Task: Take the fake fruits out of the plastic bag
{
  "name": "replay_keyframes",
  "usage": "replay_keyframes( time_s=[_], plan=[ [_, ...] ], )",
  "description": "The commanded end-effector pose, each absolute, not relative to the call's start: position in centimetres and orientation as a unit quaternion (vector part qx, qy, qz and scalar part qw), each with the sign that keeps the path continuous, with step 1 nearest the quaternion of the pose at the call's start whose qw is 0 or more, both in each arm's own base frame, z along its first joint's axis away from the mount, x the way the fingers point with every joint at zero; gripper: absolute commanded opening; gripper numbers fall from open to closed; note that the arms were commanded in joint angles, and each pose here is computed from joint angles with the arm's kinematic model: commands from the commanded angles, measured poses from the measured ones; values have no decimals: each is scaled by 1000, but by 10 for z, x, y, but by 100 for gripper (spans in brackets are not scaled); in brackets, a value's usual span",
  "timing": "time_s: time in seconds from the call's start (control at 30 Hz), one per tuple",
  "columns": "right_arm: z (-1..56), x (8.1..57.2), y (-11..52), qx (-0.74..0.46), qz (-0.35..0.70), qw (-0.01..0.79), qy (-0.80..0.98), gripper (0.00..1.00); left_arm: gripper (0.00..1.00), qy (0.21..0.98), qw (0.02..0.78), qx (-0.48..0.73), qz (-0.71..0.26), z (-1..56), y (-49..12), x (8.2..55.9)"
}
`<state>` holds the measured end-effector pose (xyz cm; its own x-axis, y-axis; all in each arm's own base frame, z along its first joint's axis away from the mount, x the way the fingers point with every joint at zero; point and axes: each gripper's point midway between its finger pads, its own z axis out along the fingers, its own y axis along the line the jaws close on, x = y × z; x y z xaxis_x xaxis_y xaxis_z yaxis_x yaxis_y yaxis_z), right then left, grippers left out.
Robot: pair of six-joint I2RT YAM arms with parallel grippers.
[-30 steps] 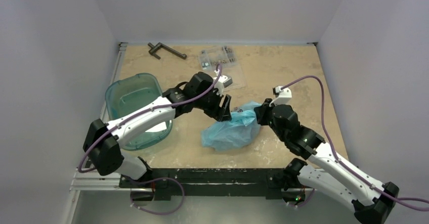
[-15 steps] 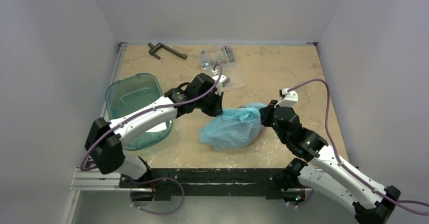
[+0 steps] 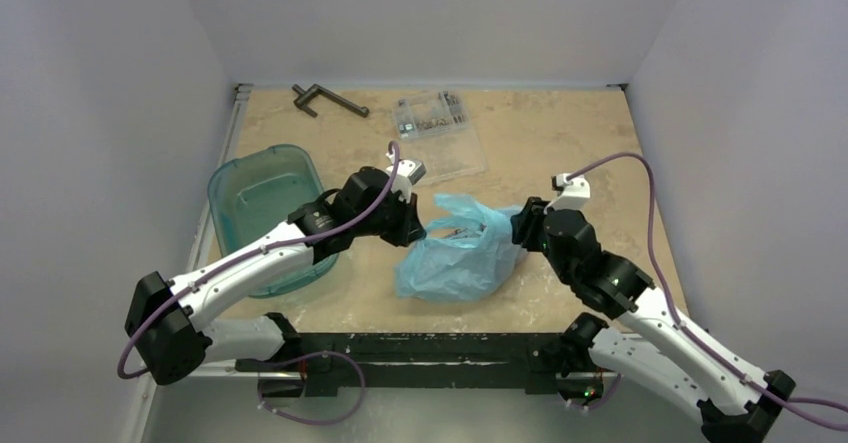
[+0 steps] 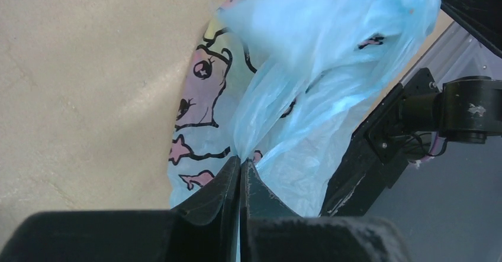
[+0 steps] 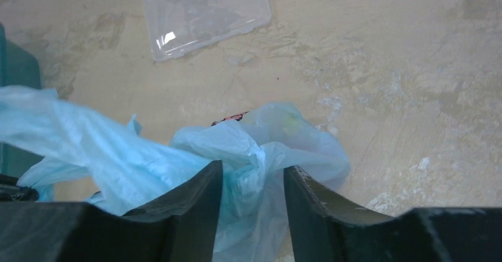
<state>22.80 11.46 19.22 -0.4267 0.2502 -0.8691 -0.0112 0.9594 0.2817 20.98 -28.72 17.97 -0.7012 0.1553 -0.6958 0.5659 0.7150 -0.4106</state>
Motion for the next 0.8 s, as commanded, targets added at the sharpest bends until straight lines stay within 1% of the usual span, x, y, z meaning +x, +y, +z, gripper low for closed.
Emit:
replay_keyframes(
  time_s=[0.0, 0.03, 0.13, 0.23, 0.33, 0.37, 0.43, 0.53, 0.6, 0.67, 0.77],
  plan=[
    [245, 231, 142, -3, 179, 555, 813, 52, 0, 852, 327, 201, -357, 193, -299, 208],
    [249, 230, 148, -20, 187, 552, 813, 60, 0, 851, 326, 202, -360, 194, -299, 207],
    [259, 226, 163, -76, 201, 544, 811, 73, 0, 848, 325, 203, -366, 198, -301, 206],
    [266, 221, 188, -160, 233, 537, 795, 79, 0, 846, 325, 202, -370, 201, -301, 204],
    [265, 213, 214, -234, 272, 517, 777, 82, 0, 845, 325, 204, -372, 204, -301, 203],
    [264, 210, 221, -253, 281, 507, 775, 85, 0, 846, 323, 205, -372, 204, -301, 203],
    [262, 209, 230, -275, 287, 496, 772, 98, 0, 846, 322, 206, -372, 205, -301, 203],
    [265, 215, 231, -267, 282, 508, 769, 99, 0, 846, 324, 205, -371, 206, -301, 203],
    [270, 220, 225, -241, 272, 512, 779, 99, 0, 847, 324, 202, -369, 205, -301, 204],
    [275, 225, 210, -197, 244, 509, 802, 99, 0, 848, 325, 200, -368, 207, -300, 205],
    [278, 215, 186, -180, 209, 498, 822, 99, 0, 845, 332, 197, -369, 213, -301, 207]
  ],
)
